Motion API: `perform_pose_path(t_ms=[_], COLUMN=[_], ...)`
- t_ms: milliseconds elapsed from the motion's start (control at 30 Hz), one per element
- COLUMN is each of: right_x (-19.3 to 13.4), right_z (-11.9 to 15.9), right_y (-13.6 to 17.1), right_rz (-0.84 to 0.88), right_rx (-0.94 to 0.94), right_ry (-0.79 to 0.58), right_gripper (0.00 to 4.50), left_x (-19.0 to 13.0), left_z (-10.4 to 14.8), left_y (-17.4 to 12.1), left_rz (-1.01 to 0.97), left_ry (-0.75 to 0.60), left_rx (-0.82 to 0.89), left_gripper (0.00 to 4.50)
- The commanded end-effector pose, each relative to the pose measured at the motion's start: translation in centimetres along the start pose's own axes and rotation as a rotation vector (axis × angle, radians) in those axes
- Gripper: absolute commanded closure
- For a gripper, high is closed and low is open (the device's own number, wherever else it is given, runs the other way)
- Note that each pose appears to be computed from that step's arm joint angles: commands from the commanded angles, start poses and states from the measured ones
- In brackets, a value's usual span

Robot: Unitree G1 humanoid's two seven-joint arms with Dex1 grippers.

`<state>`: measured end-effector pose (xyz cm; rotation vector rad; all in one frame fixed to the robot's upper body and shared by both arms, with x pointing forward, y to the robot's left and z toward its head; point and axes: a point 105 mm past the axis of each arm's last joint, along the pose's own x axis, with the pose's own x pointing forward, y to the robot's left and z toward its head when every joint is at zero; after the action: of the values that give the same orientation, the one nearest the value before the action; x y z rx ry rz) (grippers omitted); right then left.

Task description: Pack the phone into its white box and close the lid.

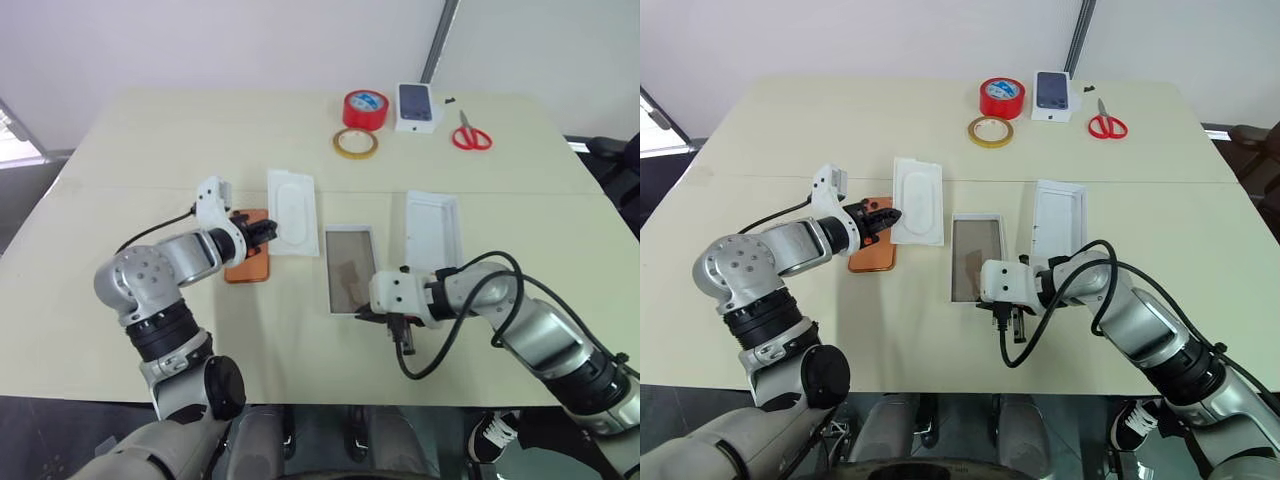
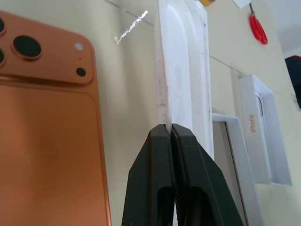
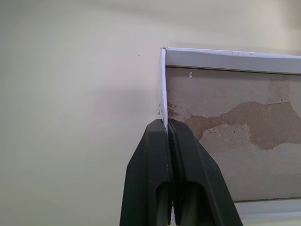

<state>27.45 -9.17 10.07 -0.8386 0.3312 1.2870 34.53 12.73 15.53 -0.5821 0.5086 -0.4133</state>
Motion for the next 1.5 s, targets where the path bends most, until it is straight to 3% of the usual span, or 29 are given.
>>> perform_pose_path(t_ms=[33,100,300,467,800,867,1133,1233,1333,1500], right_x=[0.1,-0.3,-3.4,-6.6,-6.0,-5.8,-5.4,-5.3,-5.1,-3.4], right_z=[0.9,2.1,2.6,0.3,0.2,0.2,0.8,0.9,0.7,1.8], right_y=[-1.1,-1.4,-4.1,-6.4,-7.2,-7.3,-8.1,-8.5,-9.6,-10.0], right_rz=[-0.042,-0.045,-0.188,-0.311,-0.326,-0.327,-0.339,-0.348,-0.385,-0.381], right_rx=[-0.009,0.025,0.104,0.159,0.137,0.133,0.127,0.138,0.186,0.244], right_ry=[-0.021,-0.077,-0.126,-0.07,-0.073,-0.074,-0.092,-0.092,-0.083,-0.104], right_gripper=[4.21,3.59,0.64,0.64,0.64,0.57,0.57,0.57,1.44,4.13], left_x=[-0.8,-0.9,-0.6,0.4,0.7,0.7,0.1,-0.2,-0.9,-2.5], left_z=[0.4,0.3,-0.6,-3.7,-6.5,-6.9,-7.3,-6.4,-4.3,-1.1], left_y=[-0.8,-1.0,-2.8,-5.5,-6.3,-6.3,-6.5,-6.5,-6.5,-4.3], left_rz=[-0.028,-0.031,-0.083,-0.142,-0.138,-0.144,-0.199,-0.214,-0.226,-0.147], left_ry=[-0.046,-0.053,-0.041,0.028,0.118,0.128,0.147,0.121,0.062,-0.028], left_rx=[0.018,0.019,0.035,0.046,0.042,0.037,0.023,0.026,0.072,0.217], left_gripper=[4.5,4.5,4.5,4.5,4.5,3.85,0.04,0.04,0.0,0.0])
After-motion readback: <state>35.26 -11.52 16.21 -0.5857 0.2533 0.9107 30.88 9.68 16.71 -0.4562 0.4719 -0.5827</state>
